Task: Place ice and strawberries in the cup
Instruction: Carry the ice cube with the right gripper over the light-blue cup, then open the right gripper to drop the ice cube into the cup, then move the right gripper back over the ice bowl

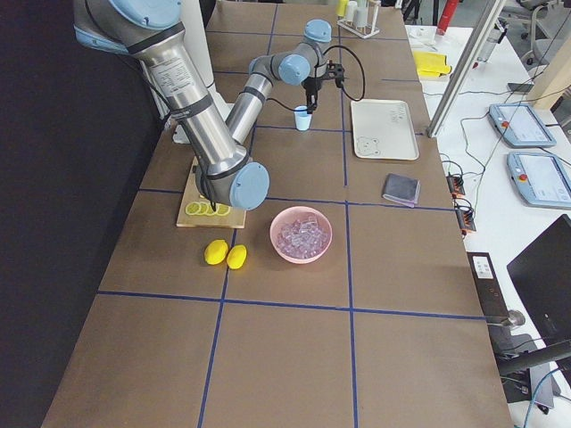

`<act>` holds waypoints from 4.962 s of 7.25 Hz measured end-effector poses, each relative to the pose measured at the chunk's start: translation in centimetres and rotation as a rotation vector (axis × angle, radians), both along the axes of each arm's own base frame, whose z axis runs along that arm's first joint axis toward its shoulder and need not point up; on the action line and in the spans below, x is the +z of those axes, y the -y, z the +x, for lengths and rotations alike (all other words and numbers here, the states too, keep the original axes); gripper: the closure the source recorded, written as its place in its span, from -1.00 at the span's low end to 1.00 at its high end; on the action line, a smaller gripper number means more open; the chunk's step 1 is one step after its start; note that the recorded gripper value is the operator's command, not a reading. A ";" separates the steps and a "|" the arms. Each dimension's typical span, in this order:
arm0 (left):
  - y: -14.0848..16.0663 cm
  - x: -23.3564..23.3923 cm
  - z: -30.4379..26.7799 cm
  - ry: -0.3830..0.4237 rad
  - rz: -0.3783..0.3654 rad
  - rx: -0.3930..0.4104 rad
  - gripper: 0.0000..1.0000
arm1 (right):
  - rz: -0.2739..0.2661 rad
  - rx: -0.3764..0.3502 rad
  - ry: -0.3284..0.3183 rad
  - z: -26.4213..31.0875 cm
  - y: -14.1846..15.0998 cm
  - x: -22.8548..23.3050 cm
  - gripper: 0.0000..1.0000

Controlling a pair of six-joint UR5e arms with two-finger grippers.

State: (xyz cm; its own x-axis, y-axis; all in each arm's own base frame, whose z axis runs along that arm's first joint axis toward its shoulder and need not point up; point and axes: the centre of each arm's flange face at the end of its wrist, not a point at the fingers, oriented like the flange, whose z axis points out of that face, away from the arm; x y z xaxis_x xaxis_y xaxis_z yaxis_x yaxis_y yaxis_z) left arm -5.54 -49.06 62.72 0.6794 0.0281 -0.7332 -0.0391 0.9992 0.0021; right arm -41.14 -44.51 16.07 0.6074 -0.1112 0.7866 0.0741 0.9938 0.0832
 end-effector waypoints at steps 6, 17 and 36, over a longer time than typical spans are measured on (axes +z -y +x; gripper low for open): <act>-0.1 0.1 0.0 -0.001 -0.002 0.000 -1.00 | -0.029 0.008 -0.093 -13.9 0.9 -6.1 1.00; 0.0 0.0 0.0 -0.001 -0.001 0.000 -1.00 | -0.032 -0.014 -0.137 -17.3 -0.1 -4.9 -0.54; 0.3 -0.4 0.0 -0.001 0.007 -0.001 -1.00 | 0.271 -0.137 -0.161 25.7 -2.3 29.0 -0.99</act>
